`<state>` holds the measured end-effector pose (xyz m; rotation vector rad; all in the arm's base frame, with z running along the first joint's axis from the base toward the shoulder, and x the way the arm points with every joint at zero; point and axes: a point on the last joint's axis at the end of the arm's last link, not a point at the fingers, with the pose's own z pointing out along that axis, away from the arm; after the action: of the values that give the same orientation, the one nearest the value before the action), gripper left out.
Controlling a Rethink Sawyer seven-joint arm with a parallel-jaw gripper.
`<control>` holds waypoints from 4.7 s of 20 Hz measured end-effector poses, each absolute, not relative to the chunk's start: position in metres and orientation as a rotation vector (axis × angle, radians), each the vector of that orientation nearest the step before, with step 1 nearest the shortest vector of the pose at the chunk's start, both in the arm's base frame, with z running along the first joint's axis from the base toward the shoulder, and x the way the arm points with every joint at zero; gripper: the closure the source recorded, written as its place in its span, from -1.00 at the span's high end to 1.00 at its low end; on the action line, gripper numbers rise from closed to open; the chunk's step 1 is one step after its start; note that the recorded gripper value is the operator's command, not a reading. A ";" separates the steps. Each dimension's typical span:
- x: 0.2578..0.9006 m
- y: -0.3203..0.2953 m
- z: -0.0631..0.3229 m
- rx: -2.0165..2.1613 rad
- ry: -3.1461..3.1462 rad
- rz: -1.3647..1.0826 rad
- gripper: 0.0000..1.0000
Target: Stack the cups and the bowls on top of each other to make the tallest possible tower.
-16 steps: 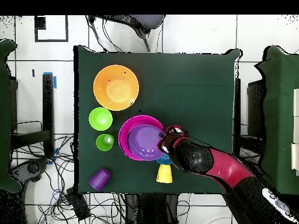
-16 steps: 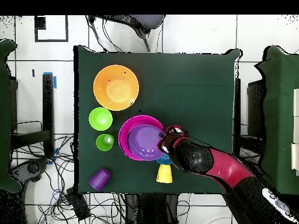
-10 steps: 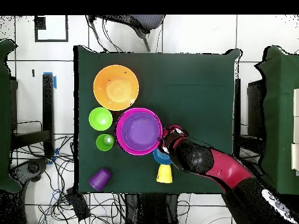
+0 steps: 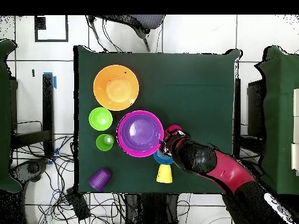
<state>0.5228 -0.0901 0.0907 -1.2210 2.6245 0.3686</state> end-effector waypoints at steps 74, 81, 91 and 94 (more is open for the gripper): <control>0.512 -0.173 0.044 -1.321 2.440 0.293 1.00; 0.526 -0.166 0.051 -1.311 2.389 0.245 1.00; 0.533 -0.157 0.051 -1.322 2.371 0.190 1.00; 0.534 -0.150 0.051 -1.354 2.374 0.180 1.00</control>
<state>0.5338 -0.1504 0.0506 -1.3543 2.3741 0.1805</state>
